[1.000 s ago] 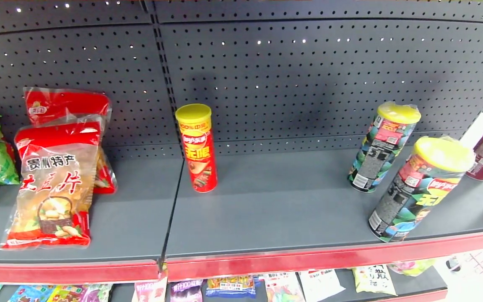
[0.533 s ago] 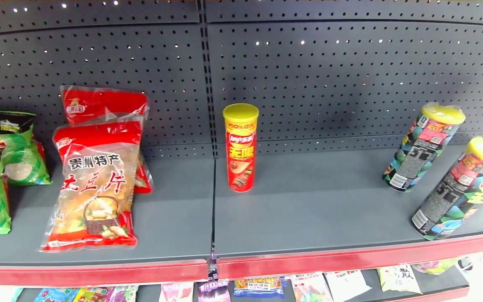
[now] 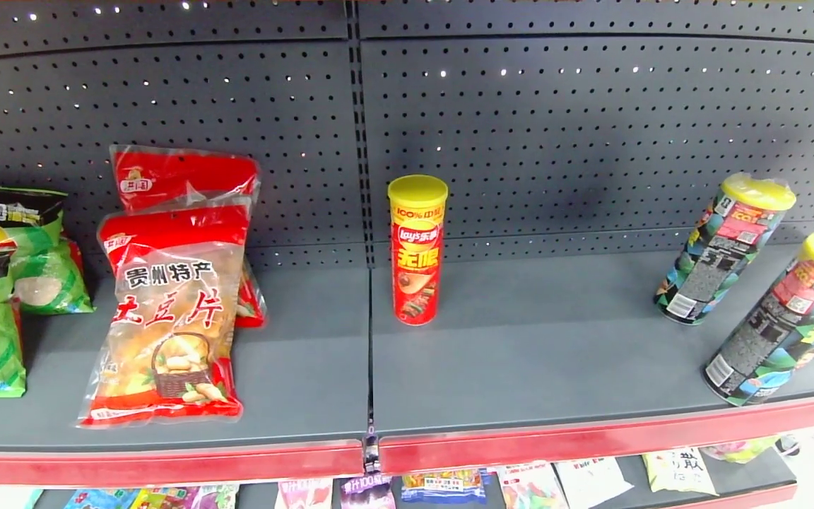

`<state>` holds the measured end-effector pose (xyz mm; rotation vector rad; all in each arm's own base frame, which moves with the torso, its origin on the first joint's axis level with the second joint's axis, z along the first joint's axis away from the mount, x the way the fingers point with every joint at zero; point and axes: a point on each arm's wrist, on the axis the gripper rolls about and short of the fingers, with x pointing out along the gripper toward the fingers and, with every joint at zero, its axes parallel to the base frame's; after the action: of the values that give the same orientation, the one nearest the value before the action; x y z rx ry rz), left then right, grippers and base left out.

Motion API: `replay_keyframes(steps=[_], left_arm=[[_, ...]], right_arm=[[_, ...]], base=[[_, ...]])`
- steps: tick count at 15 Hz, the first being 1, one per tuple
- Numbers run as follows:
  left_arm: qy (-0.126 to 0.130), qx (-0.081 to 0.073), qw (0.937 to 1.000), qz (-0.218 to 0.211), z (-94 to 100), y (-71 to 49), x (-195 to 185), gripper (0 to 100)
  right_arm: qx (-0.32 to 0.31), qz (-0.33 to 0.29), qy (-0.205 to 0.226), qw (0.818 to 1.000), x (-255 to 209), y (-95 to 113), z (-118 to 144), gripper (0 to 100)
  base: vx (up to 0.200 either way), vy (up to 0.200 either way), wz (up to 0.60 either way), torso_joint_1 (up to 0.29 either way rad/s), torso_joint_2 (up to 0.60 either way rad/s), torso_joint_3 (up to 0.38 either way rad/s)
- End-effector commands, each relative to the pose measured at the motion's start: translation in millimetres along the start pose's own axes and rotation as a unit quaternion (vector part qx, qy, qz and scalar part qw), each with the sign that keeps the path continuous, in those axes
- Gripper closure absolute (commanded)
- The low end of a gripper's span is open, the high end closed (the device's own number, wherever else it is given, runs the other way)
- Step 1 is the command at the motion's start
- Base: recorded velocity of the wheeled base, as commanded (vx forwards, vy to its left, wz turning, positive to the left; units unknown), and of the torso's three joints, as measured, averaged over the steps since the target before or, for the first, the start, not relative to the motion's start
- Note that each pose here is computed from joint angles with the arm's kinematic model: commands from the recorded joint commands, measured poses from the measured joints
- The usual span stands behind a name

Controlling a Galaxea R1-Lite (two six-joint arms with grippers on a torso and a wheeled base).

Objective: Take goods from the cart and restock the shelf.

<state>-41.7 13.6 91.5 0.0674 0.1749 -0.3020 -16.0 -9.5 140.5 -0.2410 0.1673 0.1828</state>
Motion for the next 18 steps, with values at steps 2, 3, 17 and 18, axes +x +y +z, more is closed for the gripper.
replay_keyframes(steps=[2, 3, 17, 18], left_arm=[[-0.020, -0.001, 0.9995, 0.025, 13.0, 1.7, -1, 0], [-0.028, -0.016, 0.9995, -0.008, 55.5, 2.1, 8, 0], [0.097, 0.021, 0.9528, -0.287, 173.0, -36.0, 265, 0], [0.100, 0.019, 0.9480, -0.301, 173.1, -38.7, 276, 0]], right_arm=[[-0.005, 0.010, 0.008, 1.000, 3, 2, -6, 100], [-0.004, 0.024, 0.006, 1.000, 2, 3, -6, 100], [0.032, 0.110, 0.027, 0.993, 39, 4, 40, 100], [0.034, 0.112, 0.030, 0.993, 45, 4, 43, 100]], base=[[0.000, 0.000, 0.00, 0.000, 0.00, 0.000], [0.000, 0.000, 0.00, 0.000, 0.00, 0.000], [0.000, 0.000, 0.00, 0.000, 0.00, 0.000], [0.000, 0.000, 0.00, 0.000, 0.00, 0.000]])
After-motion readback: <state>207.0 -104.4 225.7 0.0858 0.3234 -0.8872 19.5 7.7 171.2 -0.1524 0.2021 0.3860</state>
